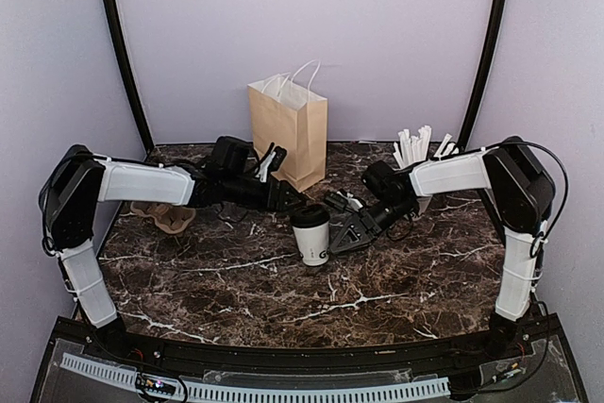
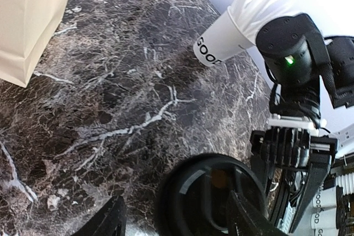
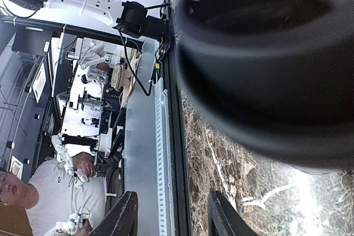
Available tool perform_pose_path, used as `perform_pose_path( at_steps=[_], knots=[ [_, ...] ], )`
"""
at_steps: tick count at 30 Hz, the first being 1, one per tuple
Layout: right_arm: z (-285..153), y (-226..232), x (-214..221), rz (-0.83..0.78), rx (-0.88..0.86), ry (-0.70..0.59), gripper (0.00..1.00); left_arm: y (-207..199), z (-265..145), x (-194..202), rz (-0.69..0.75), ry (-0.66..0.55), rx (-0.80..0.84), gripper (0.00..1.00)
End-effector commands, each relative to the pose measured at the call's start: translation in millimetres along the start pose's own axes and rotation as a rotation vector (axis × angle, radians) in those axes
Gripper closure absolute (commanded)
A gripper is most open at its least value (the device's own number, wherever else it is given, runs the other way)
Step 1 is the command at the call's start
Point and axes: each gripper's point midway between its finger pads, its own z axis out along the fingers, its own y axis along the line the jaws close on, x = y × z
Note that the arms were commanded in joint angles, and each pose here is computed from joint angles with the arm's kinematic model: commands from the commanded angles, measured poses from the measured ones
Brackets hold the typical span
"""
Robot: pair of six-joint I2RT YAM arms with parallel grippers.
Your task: Pack the takeout coffee
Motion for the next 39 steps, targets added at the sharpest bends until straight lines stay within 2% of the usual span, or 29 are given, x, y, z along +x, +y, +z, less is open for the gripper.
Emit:
perform_pose_path(
  at_steps=[1,9,12,14,16,18,21,23,27,31,39],
  knots=[
    [-3.8,17.5,-4.6,-0.072,-0.015,0.002,0.56,-30.3,-21.7,-8.9,0.070,-0.003,0.065,0.35],
    [-2.5,7.0,-3.4,-0.079,0.018,0.020,0.58,-23.9,-10.0,12.1,-0.006,0.068,0.100,0.37],
    [-3.6,6.3,-4.6,-0.092,0.036,0.035,0.59,-20.9,-10.6,15.3,-0.011,0.057,0.091,0.38],
    [-6.9,3.8,-8.7,-0.127,0.096,0.050,0.61,-21.1,-18.8,11.7,0.001,0.025,0.068,0.38],
    [-13.5,-9.9,-19.0,-0.152,0.229,0.051,0.61,-16.6,-30.2,7.0,0.011,-0.008,0.002,0.37],
    [-26.0,-31.3,-35.2,-0.157,0.418,0.022,0.57,-6.8,-46.7,0.3,0.002,-0.047,-0.110,0.34],
    [-43.9,-57.6,-59.4,-0.156,0.638,-0.023,0.51,31.2,-67.7,6.6,-0.070,-0.085,-0.335,0.29],
    [-47.8,-70.3,-71.7,-0.126,0.707,-0.035,0.46,48.4,-82.2,11.2,-0.160,-0.128,-0.416,0.23],
    [-40.7,-85.8,-91.7,-0.091,0.731,-0.043,0.38,70.3,-95.6,24.3,-0.304,-0.176,-0.431,0.21],
    [-28.0,-89.2,-110.3,-0.086,0.754,-0.045,0.02,72.9,-89.9,38.1,-0.368,-0.156,-0.379,0.22],
    [-35.6,-126.8,-128.6,-0.027,1.019,-0.071,0.01,72.9,-89.6,50.3,-0.403,-0.159,-0.350,0.24]
  ],
)
